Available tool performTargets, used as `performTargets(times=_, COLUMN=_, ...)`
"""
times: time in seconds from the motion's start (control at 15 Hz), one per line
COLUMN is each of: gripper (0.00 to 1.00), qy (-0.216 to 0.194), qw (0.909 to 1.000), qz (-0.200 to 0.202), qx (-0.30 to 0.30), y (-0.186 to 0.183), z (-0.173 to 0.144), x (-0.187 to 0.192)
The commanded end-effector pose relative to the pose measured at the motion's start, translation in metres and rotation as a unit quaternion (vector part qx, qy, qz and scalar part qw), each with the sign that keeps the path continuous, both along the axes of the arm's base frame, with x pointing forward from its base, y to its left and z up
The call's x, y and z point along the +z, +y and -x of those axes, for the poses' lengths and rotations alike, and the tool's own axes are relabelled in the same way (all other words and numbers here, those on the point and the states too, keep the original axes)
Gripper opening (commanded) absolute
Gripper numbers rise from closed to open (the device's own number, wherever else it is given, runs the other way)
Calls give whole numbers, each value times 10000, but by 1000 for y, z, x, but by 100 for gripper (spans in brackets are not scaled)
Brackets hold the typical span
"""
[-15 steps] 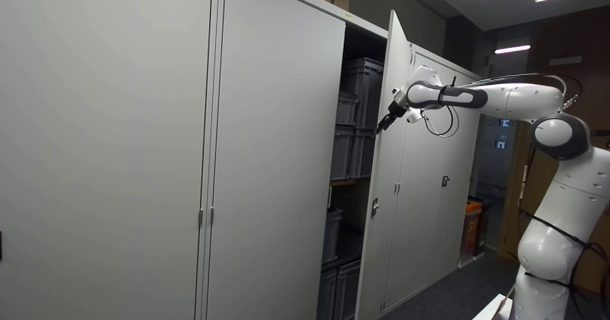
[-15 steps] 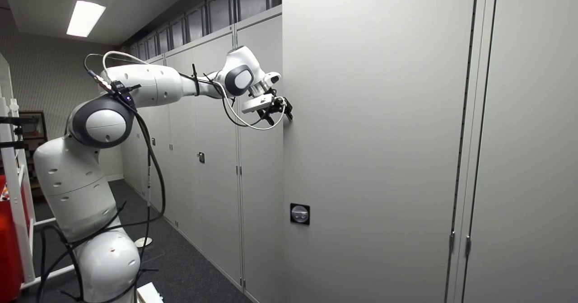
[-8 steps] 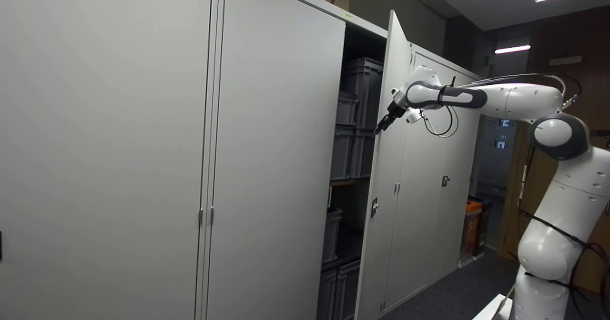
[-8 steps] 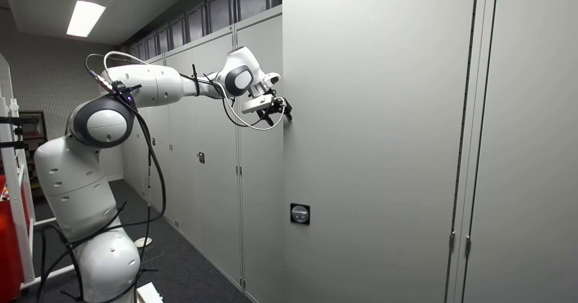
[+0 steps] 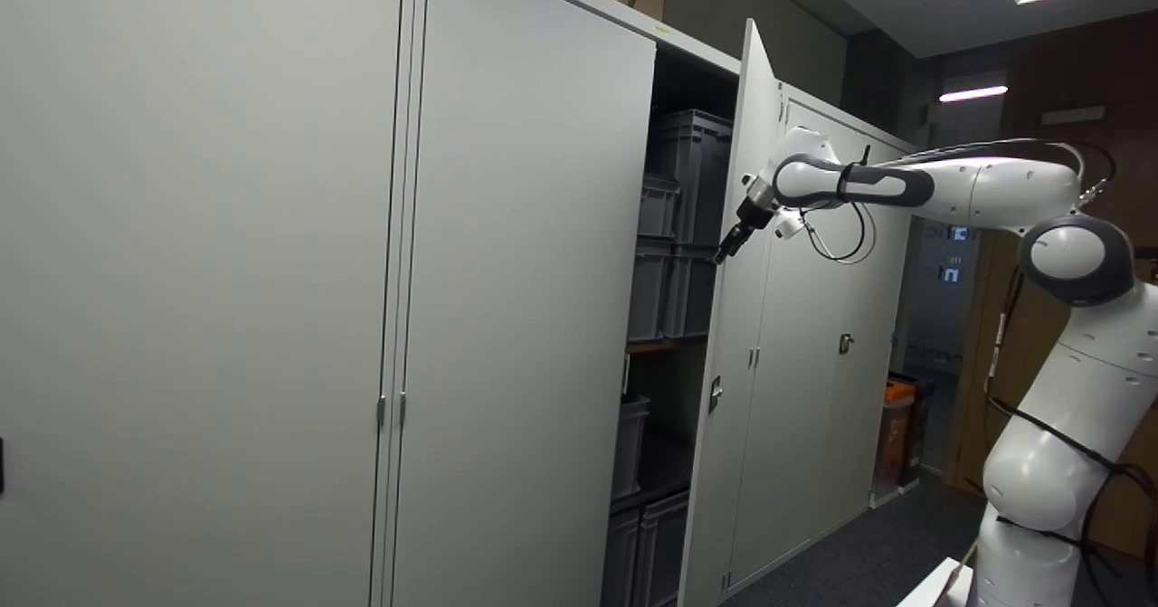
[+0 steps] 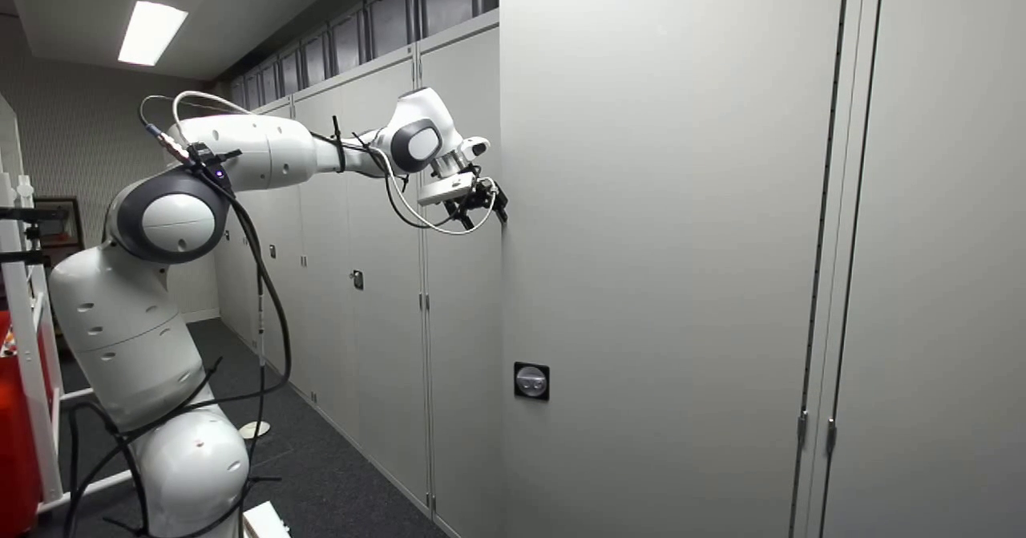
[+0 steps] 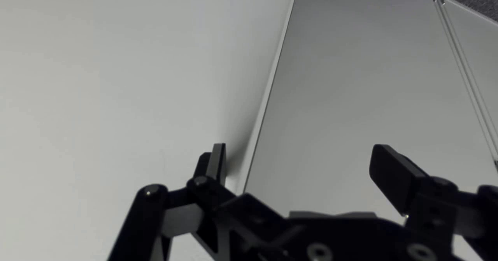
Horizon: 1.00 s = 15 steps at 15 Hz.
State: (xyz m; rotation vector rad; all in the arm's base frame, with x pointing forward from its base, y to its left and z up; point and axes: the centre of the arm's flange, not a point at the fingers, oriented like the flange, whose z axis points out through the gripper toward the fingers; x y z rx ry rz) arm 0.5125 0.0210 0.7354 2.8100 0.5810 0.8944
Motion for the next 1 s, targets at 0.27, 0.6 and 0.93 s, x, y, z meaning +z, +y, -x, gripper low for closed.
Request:
performTargets(times=0.27, gripper=100, qy=331, qw=9994, qz=122, qx=46, y=18, z=58, x=-14)
performTargets(times=0.6, gripper=100, qy=497, qw=9983, qz=102, qx=-278, y=18, z=90, x=-16)
performTargets(times=0.93, gripper=100, qy=530, qw=9951, qz=-19, qx=-840, y=3, z=116, x=-14)
